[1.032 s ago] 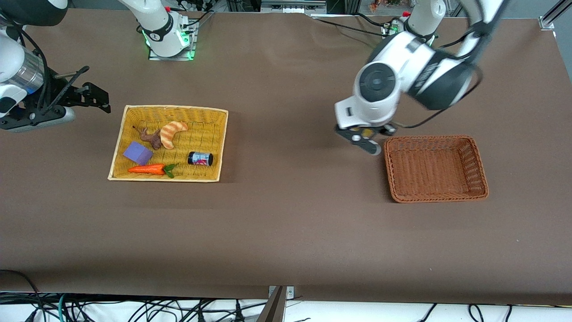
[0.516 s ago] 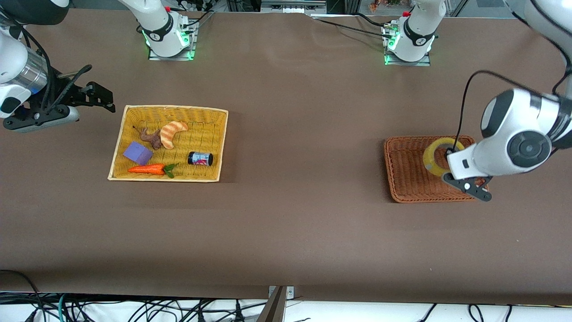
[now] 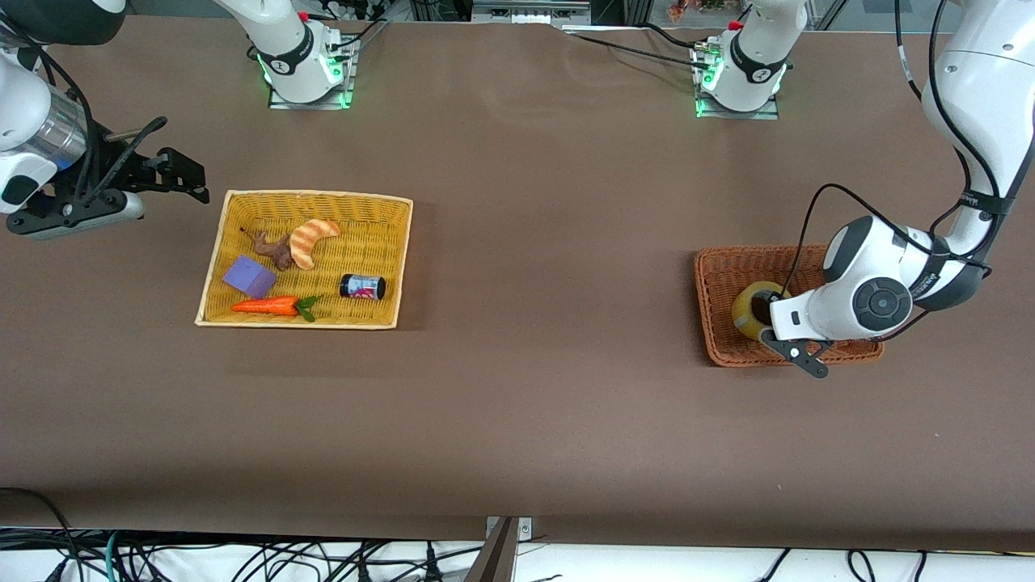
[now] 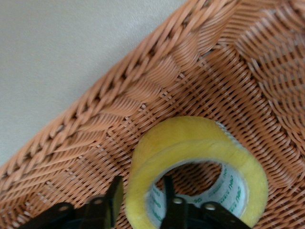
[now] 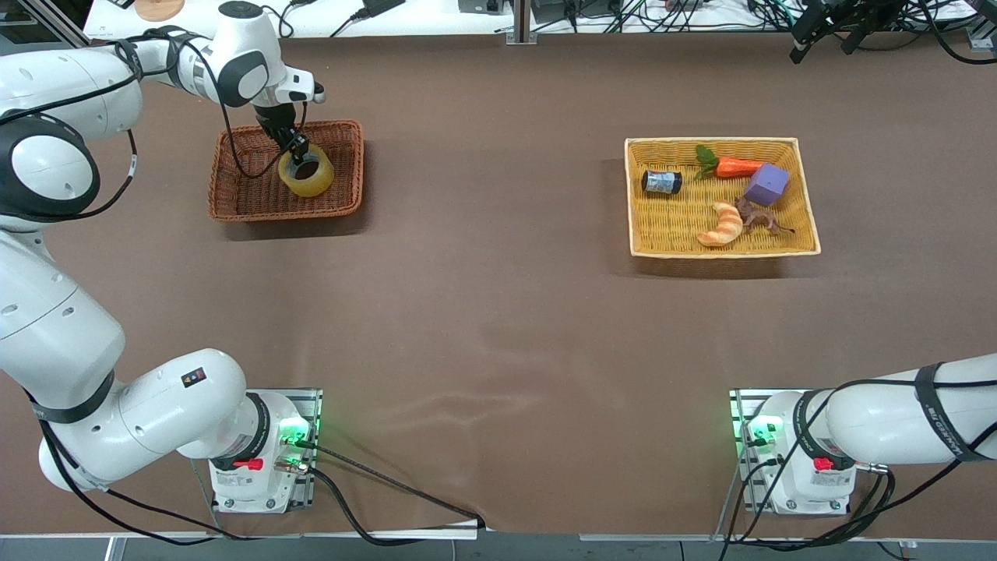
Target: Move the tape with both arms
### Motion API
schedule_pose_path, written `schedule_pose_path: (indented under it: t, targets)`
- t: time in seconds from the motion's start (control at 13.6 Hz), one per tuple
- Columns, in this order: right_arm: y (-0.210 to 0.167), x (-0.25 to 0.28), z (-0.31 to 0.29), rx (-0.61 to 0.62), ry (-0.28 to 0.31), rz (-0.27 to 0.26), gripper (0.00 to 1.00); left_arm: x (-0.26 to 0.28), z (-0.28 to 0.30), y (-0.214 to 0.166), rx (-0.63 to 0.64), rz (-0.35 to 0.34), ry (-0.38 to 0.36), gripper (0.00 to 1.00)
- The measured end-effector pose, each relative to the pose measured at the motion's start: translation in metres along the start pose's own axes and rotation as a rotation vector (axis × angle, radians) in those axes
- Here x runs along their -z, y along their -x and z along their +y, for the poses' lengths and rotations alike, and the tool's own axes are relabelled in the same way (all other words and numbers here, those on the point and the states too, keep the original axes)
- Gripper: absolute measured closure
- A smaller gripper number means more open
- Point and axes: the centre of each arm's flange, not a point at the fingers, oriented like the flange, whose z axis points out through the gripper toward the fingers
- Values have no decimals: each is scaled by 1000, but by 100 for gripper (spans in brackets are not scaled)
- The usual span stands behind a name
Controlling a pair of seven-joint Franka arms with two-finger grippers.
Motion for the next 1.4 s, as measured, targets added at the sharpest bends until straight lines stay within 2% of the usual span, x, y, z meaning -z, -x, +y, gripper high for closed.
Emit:
schedule_pose_path:
  t: [0.22, 0.37, 0.59, 0.74, 1.11, 1.33, 1.4]
  targets:
    - [0, 0, 0, -1, 0, 1, 0, 54, -9, 3, 40, 68, -36, 22]
    - [0, 1, 1, -2, 0, 2, 0, 127, -2, 6, 93, 135, -11, 1]
    - [0, 1, -1, 2, 3, 4, 0, 248, 24, 24, 134, 148, -37, 0]
    - [-1, 1, -6, 11, 6, 3, 0, 298, 27, 42, 188, 145, -18, 0]
    - [-1, 2, -6, 11, 8, 4, 0, 337, 31, 55, 437, 168, 33, 0]
    - [0, 2, -6, 10, 11, 5, 0, 333, 31, 58, 572, 161, 145, 0]
    - [0, 3, -6, 10, 11, 6, 0, 332, 26, 63, 590, 165, 158, 0]
